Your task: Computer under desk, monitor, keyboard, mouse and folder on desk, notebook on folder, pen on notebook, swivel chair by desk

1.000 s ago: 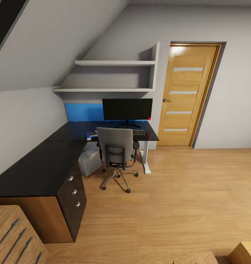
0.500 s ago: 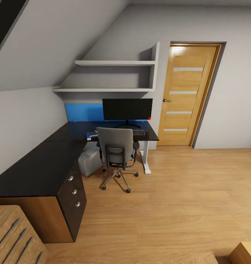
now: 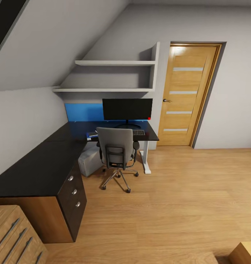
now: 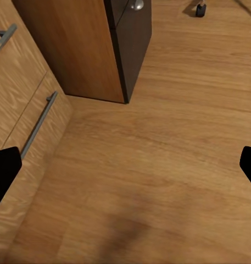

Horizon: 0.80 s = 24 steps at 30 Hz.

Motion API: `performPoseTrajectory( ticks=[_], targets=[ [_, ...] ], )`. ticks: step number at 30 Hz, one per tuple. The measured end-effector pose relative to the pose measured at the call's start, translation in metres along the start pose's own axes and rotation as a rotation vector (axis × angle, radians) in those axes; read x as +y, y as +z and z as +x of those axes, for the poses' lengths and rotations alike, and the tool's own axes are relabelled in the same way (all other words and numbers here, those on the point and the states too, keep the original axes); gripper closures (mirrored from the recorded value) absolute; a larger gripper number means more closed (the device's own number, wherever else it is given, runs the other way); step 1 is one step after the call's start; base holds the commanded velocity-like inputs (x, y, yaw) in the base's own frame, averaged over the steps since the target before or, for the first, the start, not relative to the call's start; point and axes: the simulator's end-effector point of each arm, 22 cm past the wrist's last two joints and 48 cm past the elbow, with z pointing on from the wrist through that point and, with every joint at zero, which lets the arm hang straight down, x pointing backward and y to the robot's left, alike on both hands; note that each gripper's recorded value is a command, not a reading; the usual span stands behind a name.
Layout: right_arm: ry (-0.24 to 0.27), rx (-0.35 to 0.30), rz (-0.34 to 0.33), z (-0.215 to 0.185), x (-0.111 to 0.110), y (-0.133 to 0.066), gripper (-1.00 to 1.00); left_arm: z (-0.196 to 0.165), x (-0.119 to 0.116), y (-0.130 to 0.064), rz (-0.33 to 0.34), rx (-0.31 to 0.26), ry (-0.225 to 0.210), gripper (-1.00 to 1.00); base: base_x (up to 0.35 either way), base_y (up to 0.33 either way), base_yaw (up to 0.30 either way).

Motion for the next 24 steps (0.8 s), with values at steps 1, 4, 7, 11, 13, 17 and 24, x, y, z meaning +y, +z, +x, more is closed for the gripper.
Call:
performPoseTrajectory(
  ticks=[1,4,7,11,13,17,24],
  targets=[
    [0.0,0.0,0.0,0.0,0.0,0.0,-1.0,0.0,0.0003,0.0001,-0.001,0.0,0.0,-1.0,0.0,0.0,0.0],
    [0.0,0.0,0.0,0.0001,0.0,0.0,-1.0,-0.0001,0.0009,0.0002,-0.002,0.0,0.0,-1.0,0.0,0.0,0.0],
    [0.0,0.001,0.0,0.0001,0.0,0.0,-1.0,0.0,0.0005,0.0001,-0.001,0.0,0.0,-1.0,0.0,0.0,0.0],
    [0.0,0.001,0.0,0.0001,0.0,0.0,-1.0,0.0,0.001,0.0002,-0.002,0.0,0.0,-1.0,0.0,0.0,0.0],
    [0.0,0.0,0.0,0.0001,0.0,0.0,-1.0,0.0,0.0012,0.0002,-0.003,0.0,-0.001,-1.0,0.0,0.0,0.0],
    [0.0,0.0,0.0,0.0001,0.0,0.0,-1.0,0.0,0.0016,0.0003,-0.004,0.0,-0.001,-1.0,0.0,0.0,0.0],
    [0.0,0.0,0.0,0.0,0.0,0.0,-1.0,0.0,0.0017,0.0003,-0.004,0.0,-0.001,-1.0,0.0,0.0,0.0]
  ],
)
